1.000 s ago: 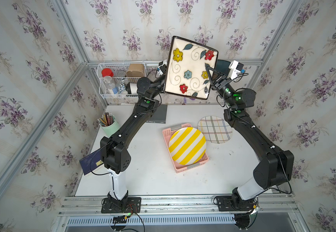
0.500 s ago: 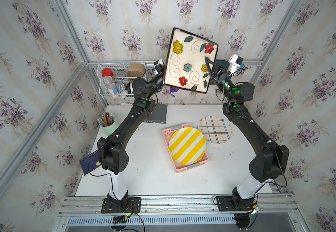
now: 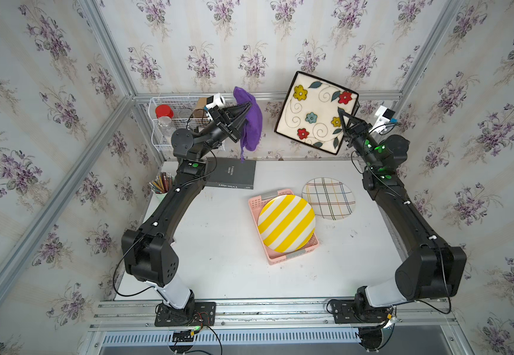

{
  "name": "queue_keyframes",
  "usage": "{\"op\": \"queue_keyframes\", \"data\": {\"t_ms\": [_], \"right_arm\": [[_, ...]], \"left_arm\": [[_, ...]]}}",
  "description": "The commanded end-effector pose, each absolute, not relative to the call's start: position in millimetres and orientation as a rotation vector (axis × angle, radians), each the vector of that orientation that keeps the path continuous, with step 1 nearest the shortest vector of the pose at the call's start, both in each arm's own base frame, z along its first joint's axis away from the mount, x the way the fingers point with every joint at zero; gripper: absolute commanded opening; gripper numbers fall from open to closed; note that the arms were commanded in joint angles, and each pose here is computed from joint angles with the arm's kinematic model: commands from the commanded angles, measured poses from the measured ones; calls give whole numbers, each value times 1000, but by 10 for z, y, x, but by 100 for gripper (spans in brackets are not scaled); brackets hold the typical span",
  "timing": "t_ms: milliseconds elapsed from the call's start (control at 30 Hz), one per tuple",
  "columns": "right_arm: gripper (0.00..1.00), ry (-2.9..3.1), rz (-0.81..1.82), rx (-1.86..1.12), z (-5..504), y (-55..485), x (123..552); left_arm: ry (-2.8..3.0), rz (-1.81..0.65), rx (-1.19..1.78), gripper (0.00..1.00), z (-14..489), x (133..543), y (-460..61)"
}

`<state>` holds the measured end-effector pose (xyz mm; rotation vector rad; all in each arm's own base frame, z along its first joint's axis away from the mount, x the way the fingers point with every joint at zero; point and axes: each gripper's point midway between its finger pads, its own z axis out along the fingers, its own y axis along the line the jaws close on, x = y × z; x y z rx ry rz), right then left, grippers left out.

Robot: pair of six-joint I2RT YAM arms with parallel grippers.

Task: Wipe the wet plate dry
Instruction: Wipe the plate with towel.

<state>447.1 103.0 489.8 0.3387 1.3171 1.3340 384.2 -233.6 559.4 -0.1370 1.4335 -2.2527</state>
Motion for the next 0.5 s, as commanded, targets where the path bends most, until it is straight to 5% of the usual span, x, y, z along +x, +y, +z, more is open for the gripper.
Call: {"op": "queue_keyframes", "data": {"t_ms": [0, 300, 467], "right_arm": [[0, 1262, 1258, 315, 5021, 907, 4259], [0, 1436, 1266, 367, 4425, 1075, 4137], [0, 1467, 1330, 330, 4336, 1341, 4076]], "left_arm": [[1633, -2049, 55, 0, 5281, 3706, -2472], [1970, -1662, 381, 0, 4574, 3411, -3084], [2134, -1564, 284, 0, 4123, 3582, -3255]]}}
